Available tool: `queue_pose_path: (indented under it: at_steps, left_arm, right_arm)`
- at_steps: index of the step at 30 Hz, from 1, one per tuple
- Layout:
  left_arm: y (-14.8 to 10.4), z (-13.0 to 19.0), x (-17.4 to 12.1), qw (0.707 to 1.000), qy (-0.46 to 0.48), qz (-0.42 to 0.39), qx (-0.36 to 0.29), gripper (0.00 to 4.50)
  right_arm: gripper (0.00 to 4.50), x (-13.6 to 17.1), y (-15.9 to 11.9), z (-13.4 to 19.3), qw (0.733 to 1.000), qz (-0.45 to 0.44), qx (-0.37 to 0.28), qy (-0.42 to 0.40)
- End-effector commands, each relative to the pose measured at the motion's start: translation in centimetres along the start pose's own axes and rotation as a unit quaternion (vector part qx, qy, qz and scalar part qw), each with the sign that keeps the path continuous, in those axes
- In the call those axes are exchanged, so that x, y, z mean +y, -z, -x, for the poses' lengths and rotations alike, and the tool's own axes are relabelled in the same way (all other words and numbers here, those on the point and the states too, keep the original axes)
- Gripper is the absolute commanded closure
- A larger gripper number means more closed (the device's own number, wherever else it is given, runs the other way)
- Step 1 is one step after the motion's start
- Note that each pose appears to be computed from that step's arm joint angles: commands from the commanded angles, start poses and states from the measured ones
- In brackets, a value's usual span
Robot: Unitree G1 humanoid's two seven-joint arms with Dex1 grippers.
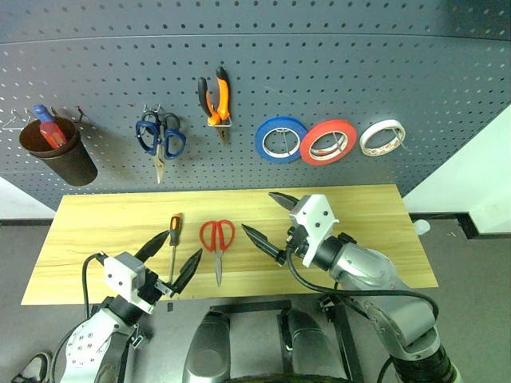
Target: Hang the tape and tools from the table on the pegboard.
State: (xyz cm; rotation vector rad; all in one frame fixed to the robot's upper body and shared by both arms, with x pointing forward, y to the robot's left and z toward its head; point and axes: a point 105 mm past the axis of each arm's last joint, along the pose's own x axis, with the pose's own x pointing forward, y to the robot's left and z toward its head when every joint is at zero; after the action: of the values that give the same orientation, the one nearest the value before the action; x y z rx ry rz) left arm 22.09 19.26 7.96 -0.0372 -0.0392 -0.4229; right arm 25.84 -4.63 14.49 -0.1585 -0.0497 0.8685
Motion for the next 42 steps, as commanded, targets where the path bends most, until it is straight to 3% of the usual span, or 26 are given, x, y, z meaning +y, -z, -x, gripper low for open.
queue_pose_path:
  at_steps: [1,7,13,16,21,42]
  left_arm:
    - [-0.6,-0.3,1.8,0.998,-0.067,-0.003,0.016,0.0]
    - [0.9,-1.1,3.4,0.986,-0.143,0.005,0.084,0.0]
    - [3.6,-2.2,3.0,0.97,-0.156,0.064,0.174,0.0]
    - [4.5,-2.6,1.9,0.966,-0.137,0.054,0.212,0.0]
    - [4.9,-3.3,1.2,0.96,-0.135,0.083,0.231,0.0]
    - [7.5,-6.6,-0.7,0.941,-0.108,0.042,0.317,0.0]
  right_arm:
    - [0.04,-0.2,-0.6,0.0,1.0,0.005,-0.02,-0.002]
    - [0.04,-0.2,-0.9,-0.4,1.0,0.007,-0.025,-0.005]
    - [0.04,0.0,-0.9,-0.5,1.0,0.005,-0.024,-0.009]
    - [0.04,0.0,-0.9,-0.6,1.0,0.003,-0.024,-0.01]
    - [0.04,0.3,-1.0,-0.9,1.0,0.0,-0.026,-0.011]
    - [0.04,1.1,-1.1,-1.1,0.999,-0.012,-0.03,-0.014]
